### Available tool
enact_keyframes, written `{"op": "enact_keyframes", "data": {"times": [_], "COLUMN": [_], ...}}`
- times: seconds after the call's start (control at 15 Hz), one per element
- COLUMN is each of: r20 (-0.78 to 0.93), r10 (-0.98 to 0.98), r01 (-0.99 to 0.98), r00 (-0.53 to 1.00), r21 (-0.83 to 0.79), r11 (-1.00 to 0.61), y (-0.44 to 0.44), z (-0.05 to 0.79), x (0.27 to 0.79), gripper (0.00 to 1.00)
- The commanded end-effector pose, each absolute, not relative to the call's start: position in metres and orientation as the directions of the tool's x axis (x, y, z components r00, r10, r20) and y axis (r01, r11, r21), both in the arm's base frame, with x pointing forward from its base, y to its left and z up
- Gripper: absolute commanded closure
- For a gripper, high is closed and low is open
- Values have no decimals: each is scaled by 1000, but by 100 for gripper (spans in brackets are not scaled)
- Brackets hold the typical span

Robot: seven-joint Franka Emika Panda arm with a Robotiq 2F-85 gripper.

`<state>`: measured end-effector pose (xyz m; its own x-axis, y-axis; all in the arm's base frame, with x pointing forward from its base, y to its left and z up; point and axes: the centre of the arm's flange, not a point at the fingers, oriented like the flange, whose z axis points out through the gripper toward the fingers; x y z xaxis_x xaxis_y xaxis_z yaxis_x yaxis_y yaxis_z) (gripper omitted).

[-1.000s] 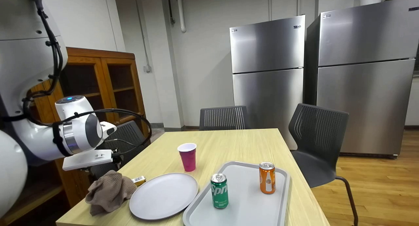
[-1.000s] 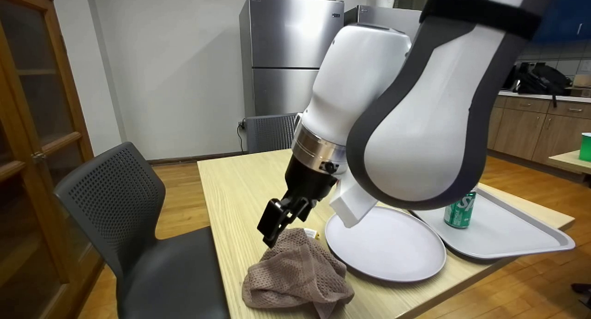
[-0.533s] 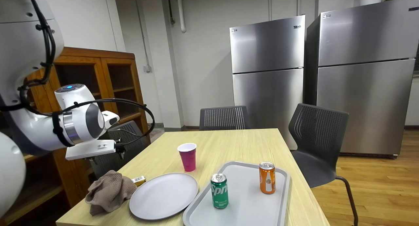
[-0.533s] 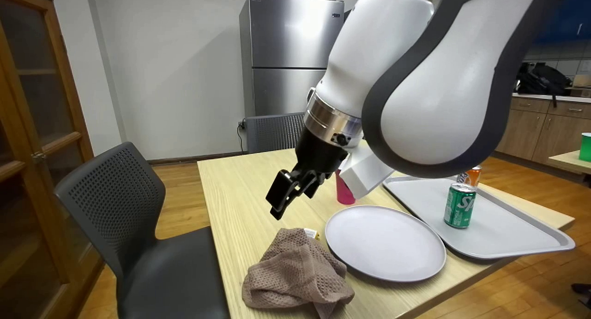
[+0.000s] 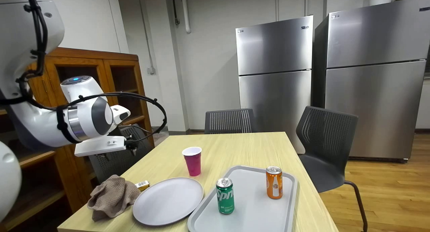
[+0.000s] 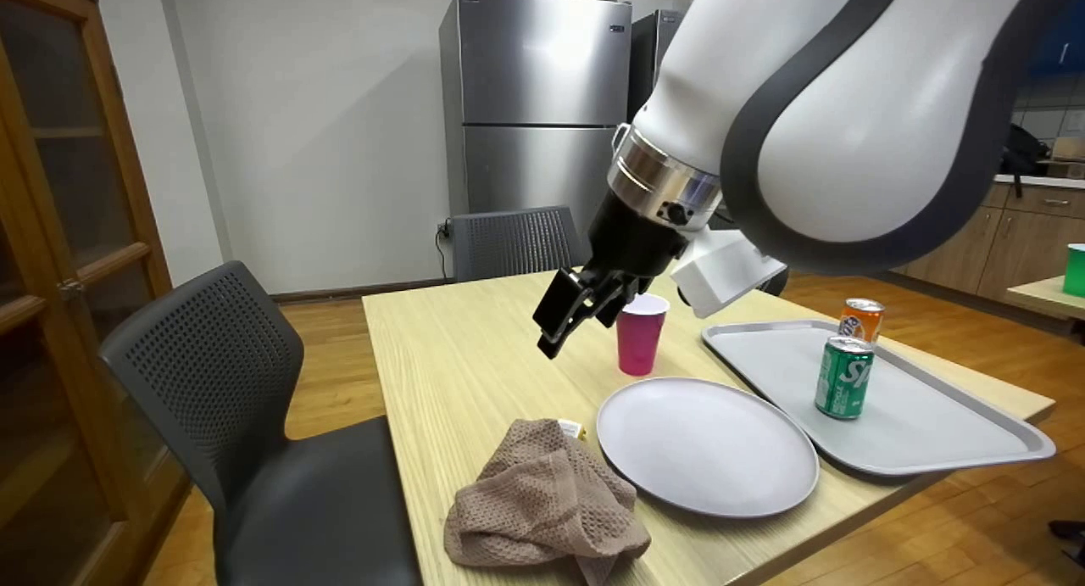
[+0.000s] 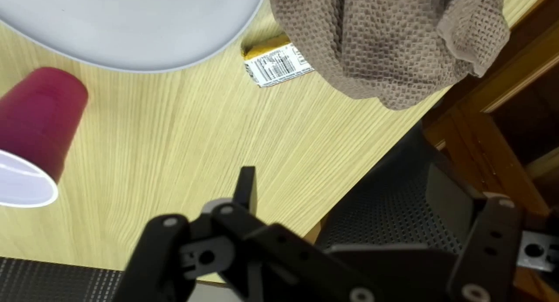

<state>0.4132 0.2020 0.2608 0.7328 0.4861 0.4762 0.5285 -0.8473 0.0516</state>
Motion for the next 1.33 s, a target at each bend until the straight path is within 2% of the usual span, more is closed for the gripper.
{"op": "enact_keyframes", "data": {"times": [0.0, 1.27], "r20": [468, 428], "r10": [477, 175], "r01": [505, 138], "r00": [744, 887], "r21": [76, 115], "r11": [-860, -984], "y": [168, 0], "z": [280, 285], "x": [410, 439], "gripper": [0, 0]}}
